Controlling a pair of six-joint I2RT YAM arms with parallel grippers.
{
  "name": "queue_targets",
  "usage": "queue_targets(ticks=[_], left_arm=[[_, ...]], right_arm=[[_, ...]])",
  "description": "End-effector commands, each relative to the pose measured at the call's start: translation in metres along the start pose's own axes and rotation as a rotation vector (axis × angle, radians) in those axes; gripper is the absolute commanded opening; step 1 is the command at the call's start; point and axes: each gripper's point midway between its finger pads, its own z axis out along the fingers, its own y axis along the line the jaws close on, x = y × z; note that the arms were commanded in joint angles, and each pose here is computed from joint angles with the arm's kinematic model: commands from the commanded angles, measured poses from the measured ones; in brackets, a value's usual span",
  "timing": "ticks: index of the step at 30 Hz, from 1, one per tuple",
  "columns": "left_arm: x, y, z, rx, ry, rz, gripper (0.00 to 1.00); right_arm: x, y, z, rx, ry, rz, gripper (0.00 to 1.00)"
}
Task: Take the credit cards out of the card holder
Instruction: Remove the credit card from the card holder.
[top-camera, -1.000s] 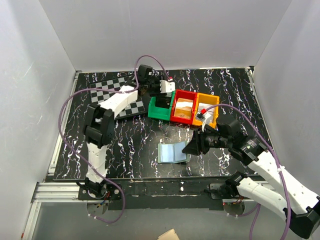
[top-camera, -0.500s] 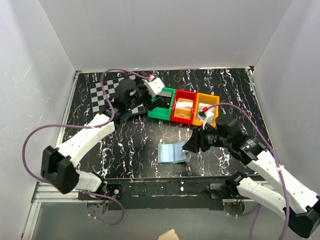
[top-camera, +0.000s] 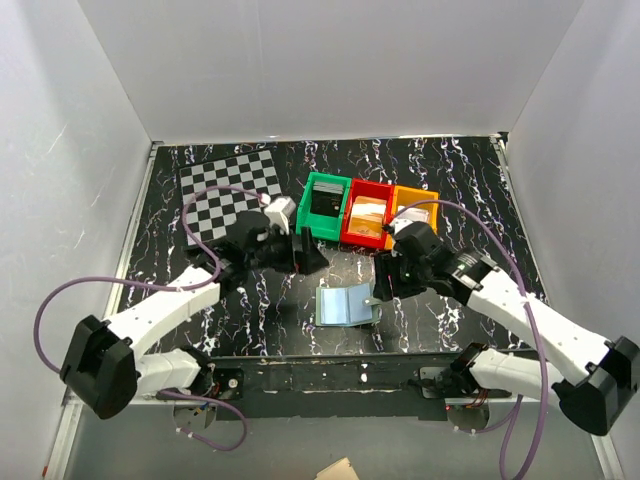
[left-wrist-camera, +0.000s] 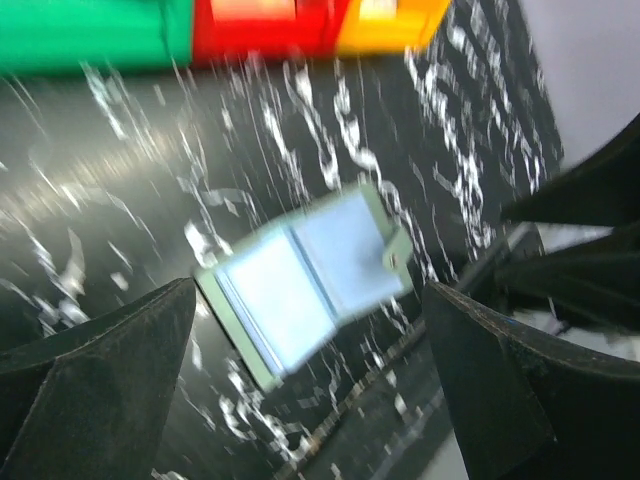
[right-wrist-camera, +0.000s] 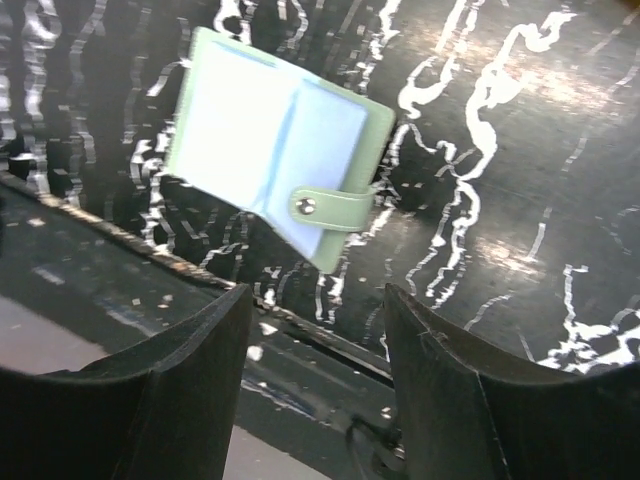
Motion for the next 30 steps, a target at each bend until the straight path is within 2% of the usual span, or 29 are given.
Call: queue_targets(ticks=[1, 5, 9, 12, 17, 26, 30], left_arm=[[0.036, -0.035, -0.001, 0.047, 0.073, -0.2, 0.98], [0.035, -0.041, -0.016, 0.046, 0.017, -0.235, 0.98], [0.04, -0.023, -0.026, -0.036, -0.03, -0.284, 0.98], [0.064, 0.001, -0.029, -0.142, 0.003, -0.351, 0.98], [0.096, 0.016, -0.033, -0.165, 0.029, -0.446, 0.98], [0.096, 0.023, -0.046, -0.17, -0.04, -0.443, 0.98], [0.1, 0.024, -0.044, -0.173, -0.02, -0.454, 0.98]], right_arm=[[-0.004, -0.018, -0.004, 0.204, 0.005, -0.115, 0.64], [-0.005, -0.011, 0.003, 0.278, -0.008, -0.208, 0.75], [-0.003, -0.011, 0.019, 0.361, 0.046, -0.249, 0.79], [-0.004, -0.011, 0.032, 0.421, 0.085, -0.278, 0.79], [-0.004, -0.003, 0.052, 0.465, 0.124, -0.327, 0.76], [0.006, -0.01, 0.077, 0.53, 0.233, -0.366, 0.66], [0.012, -0.017, 0.073, 0.567, 0.262, -0.37, 0.54]])
